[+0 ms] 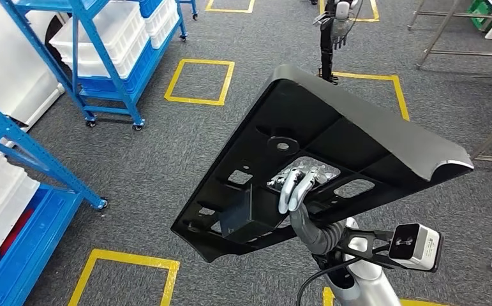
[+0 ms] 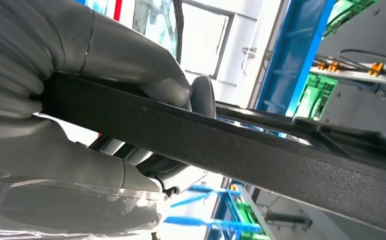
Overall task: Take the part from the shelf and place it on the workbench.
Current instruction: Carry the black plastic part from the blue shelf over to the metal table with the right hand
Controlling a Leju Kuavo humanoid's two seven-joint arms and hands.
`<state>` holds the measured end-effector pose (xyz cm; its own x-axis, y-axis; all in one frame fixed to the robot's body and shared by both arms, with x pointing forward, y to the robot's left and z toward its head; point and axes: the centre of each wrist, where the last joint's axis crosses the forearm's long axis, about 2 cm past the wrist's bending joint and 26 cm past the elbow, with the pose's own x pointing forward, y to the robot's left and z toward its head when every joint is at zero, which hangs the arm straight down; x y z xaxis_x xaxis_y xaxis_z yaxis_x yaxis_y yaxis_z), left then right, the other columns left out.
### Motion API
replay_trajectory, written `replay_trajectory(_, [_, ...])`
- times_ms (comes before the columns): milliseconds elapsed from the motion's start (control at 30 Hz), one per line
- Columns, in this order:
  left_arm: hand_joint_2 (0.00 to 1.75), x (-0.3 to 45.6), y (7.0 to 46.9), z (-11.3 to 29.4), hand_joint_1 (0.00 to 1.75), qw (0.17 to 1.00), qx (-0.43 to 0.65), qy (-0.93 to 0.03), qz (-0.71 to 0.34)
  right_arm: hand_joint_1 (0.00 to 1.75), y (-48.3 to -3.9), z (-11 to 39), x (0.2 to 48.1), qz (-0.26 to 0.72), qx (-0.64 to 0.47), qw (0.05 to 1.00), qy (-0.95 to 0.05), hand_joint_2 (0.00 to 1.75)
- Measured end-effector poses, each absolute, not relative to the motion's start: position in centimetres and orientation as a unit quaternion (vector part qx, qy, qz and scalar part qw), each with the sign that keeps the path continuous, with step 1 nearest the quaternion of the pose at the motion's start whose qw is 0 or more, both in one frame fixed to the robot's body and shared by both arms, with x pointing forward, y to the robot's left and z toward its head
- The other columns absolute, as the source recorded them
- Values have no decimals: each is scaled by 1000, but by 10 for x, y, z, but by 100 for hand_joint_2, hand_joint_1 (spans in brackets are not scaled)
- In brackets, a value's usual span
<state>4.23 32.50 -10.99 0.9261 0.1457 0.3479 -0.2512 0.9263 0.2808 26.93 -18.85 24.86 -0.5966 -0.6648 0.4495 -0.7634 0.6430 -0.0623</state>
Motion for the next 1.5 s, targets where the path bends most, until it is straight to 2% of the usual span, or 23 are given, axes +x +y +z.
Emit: replay_trajectory(1500, [175,41,328,-110,0,966,167,-171,102,173,-182,247,270,118,405,197,-885,175])
